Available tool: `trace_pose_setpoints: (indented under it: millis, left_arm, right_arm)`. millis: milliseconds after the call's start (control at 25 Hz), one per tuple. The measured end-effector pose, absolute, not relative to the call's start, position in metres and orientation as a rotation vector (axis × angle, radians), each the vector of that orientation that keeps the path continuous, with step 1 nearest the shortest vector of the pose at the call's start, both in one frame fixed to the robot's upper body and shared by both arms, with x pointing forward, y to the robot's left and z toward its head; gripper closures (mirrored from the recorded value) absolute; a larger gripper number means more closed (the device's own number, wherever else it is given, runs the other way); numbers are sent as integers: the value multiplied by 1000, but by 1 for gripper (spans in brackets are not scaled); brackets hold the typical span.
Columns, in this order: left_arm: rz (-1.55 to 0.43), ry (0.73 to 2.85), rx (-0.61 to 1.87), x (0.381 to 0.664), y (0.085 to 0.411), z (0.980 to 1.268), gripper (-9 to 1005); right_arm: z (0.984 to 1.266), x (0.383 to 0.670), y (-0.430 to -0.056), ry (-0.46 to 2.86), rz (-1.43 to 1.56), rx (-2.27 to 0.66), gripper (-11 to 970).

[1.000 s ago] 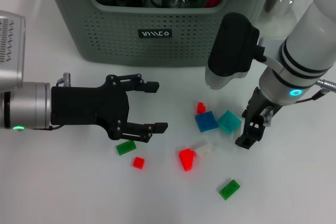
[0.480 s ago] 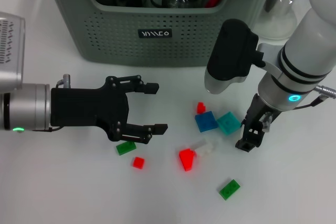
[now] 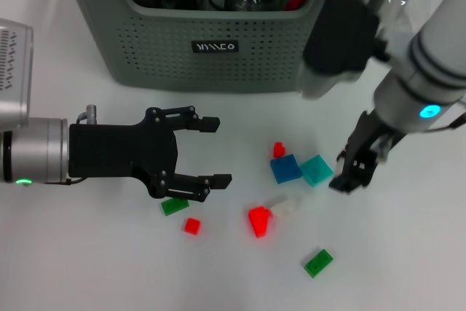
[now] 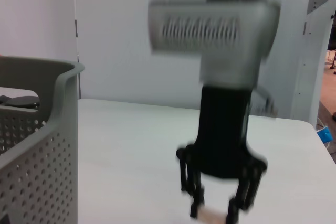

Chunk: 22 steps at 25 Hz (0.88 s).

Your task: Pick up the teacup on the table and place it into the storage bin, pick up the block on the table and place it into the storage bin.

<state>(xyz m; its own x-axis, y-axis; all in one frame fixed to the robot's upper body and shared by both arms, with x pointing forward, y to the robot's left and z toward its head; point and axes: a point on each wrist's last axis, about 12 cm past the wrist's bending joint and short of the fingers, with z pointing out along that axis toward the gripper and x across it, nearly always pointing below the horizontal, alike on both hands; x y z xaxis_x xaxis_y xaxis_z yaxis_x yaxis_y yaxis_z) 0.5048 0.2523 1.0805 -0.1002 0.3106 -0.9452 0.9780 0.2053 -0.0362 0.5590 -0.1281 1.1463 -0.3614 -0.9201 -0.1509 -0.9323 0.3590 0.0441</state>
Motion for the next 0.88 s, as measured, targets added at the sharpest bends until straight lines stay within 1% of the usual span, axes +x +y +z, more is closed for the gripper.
trace_pose_setpoints:
  millis: [120,280,400,520,600,680,760,880]
  left_arm:
    - [-937,1584,1253,505,252,1081,140]
    - [-939,1585,1252,504,252,1080,140]
    - [-940,1585,1251,504,252,1080,140]
    - [-940,1585,1251,504,252,1080,140]
    - [-940,1585,1251,504,252,1080,140]
    - [-940,1584,1252,505,252,1080,140]
    - [-939,1584,1252,505,252,1080,140]
    - [-936,1583,1253,506,252,1081,140]
  right_arm:
    - [1181,560,-134,2473,245,-1674,524]
    - [1236,562,-139,2375,399,-1595,525]
    - [1283,572,-142,2245,582,-1461,525]
    - [1312,587,-146,2163,631,-1315,524]
    - [1322,600,-148,2137,585,-1216,523]
    - [1325,613,-147,2122,513,-1147,520]
    - [1320,629,-142,2121,432,-1098,517]
    - [1302,651,-132,2139,338,-1067,513]
